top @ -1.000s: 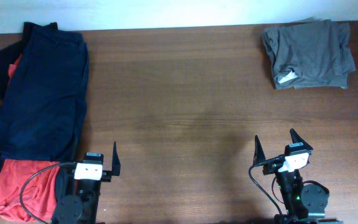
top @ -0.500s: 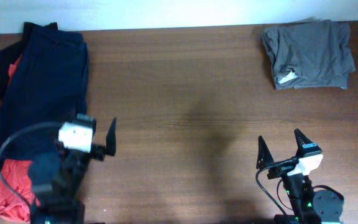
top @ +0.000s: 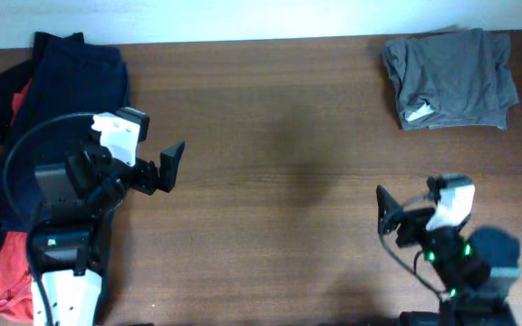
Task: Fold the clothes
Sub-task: 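Move the left gripper toward the navy shorts on the clothes pile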
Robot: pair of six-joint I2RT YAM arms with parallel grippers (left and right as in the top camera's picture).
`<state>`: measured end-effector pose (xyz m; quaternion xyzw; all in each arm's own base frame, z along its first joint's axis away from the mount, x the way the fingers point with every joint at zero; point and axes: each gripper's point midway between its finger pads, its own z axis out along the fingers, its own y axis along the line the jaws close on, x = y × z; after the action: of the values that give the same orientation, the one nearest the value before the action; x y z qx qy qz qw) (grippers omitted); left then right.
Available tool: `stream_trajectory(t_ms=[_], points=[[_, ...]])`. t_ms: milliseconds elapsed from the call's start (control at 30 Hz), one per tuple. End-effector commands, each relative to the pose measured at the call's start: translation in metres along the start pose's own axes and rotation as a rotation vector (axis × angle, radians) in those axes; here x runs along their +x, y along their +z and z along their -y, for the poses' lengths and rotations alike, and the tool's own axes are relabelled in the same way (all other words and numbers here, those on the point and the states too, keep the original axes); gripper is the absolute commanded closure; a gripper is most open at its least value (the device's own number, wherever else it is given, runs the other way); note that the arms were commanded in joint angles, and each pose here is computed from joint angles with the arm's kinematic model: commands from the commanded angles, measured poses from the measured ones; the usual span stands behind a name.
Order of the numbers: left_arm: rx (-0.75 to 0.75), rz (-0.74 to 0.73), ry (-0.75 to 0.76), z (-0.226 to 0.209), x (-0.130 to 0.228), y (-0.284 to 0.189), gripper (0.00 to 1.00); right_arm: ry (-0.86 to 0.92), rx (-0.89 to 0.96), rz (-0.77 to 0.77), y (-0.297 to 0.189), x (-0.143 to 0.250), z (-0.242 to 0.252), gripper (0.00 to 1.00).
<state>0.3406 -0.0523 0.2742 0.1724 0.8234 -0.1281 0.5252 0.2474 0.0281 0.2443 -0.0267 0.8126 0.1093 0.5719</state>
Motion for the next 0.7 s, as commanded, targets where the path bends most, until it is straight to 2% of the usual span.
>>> stream_trajectory(t_ms=[0,200,467,600,667], points=[[0.055,0.003,-0.012,0.006,-0.005,0.002,0.01,0.038,-0.015,-0.083,0.010,-0.026,-0.001,0.01],[0.091,-0.032,-0.035,0.011,0.004,0.005,0.01,0.126,-0.066,-0.328,0.044,-0.043,-0.003,0.02],[0.118,-0.023,-0.035,0.016,0.003,0.005,0.01,0.216,-0.249,-0.452,0.090,-0.029,-0.019,0.01],[0.116,-0.025,-0.071,0.016,0.003,0.005,0.01,0.232,-0.264,-0.492,0.100,-0.018,-0.018,0.01],[0.064,-0.036,-0.154,0.005,0.002,0.008,0.01,0.219,-0.267,-0.494,0.101,-0.017,-0.017,0.01]])
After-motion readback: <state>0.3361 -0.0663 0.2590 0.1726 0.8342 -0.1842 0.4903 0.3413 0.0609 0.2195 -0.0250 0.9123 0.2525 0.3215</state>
